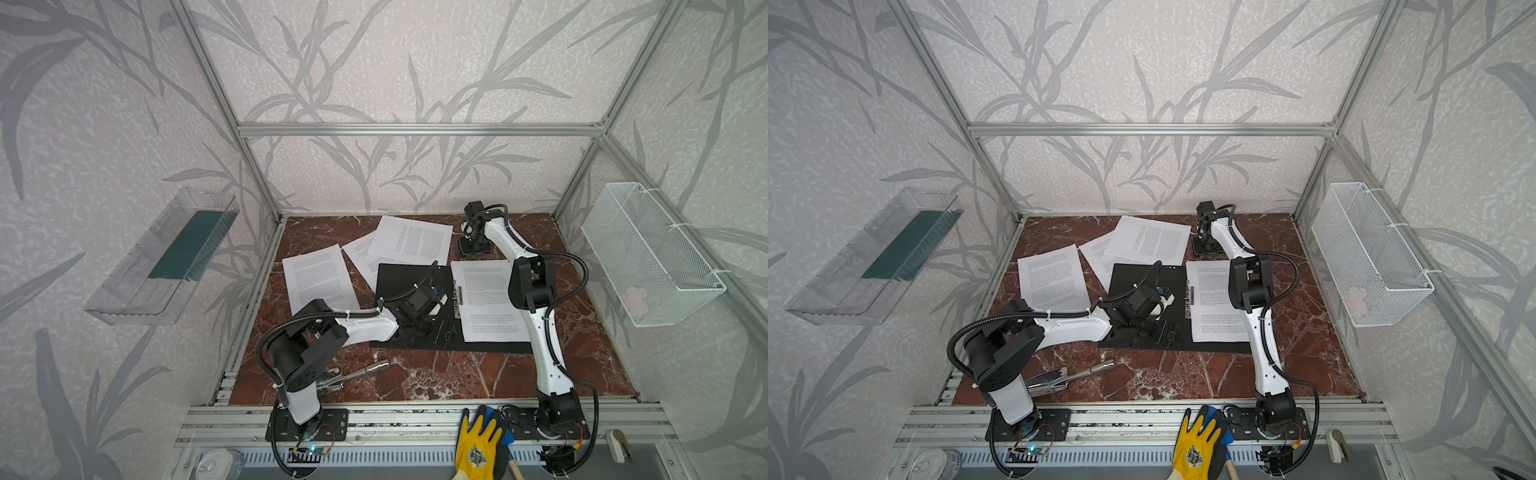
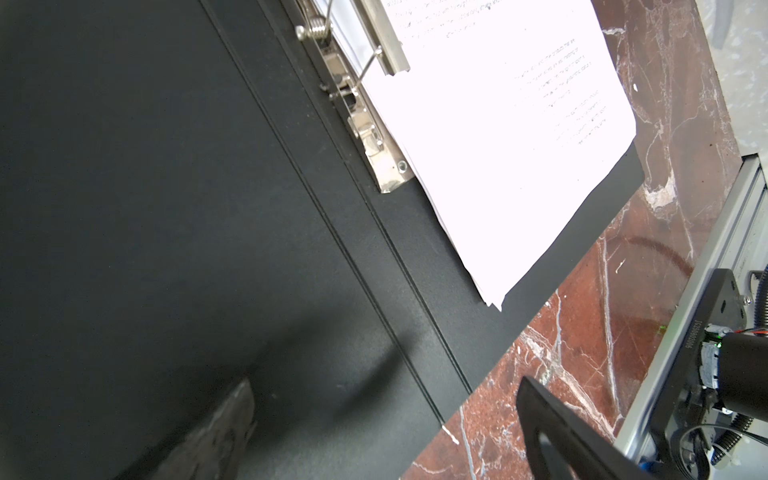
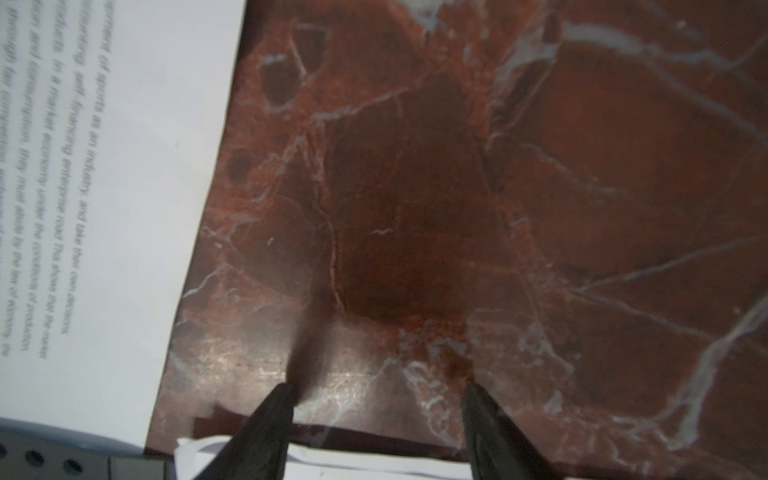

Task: Put the files into the folder

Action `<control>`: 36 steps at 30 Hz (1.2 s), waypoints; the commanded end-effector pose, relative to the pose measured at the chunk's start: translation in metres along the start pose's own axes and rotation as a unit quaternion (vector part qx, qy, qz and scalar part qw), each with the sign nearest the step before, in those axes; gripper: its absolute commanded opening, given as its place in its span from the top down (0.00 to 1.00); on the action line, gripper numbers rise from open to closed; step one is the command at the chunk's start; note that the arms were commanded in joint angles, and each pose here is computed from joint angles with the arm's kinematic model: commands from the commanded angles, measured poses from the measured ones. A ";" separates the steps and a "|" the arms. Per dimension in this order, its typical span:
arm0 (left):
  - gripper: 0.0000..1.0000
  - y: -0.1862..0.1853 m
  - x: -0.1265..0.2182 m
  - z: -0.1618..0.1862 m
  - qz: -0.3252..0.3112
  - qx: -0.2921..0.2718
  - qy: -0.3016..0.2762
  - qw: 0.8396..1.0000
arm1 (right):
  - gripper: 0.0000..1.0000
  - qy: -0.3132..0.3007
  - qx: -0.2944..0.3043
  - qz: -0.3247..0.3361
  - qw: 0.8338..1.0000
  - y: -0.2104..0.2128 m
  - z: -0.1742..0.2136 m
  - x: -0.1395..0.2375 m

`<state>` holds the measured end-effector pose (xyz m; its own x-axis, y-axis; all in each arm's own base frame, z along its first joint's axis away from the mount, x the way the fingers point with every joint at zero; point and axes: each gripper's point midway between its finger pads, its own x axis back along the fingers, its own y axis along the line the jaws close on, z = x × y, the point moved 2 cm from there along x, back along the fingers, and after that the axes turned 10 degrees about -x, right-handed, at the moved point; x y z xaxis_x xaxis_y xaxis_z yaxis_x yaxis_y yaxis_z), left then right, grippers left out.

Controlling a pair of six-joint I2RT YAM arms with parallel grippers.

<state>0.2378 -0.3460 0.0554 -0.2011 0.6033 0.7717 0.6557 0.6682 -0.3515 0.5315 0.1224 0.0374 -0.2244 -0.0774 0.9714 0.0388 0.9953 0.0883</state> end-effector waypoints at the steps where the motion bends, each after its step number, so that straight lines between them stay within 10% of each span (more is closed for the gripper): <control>1: 0.01 0.017 -0.010 0.043 -0.029 0.034 0.078 0.996 | 0.34 0.044 -0.010 0.011 0.999 -0.008 0.030 -0.012; 36: 0.01 0.022 -0.016 0.046 -0.040 0.038 0.091 0.994 | 0.33 -0.008 -0.096 0.013 0.995 -0.022 0.040 0.019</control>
<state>0.2415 -0.3480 0.0550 -0.2080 0.5953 0.7761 0.6424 0.6815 -0.3506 0.4975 0.1088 0.0401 -0.2621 -0.0719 0.9623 0.1941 0.9729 0.1255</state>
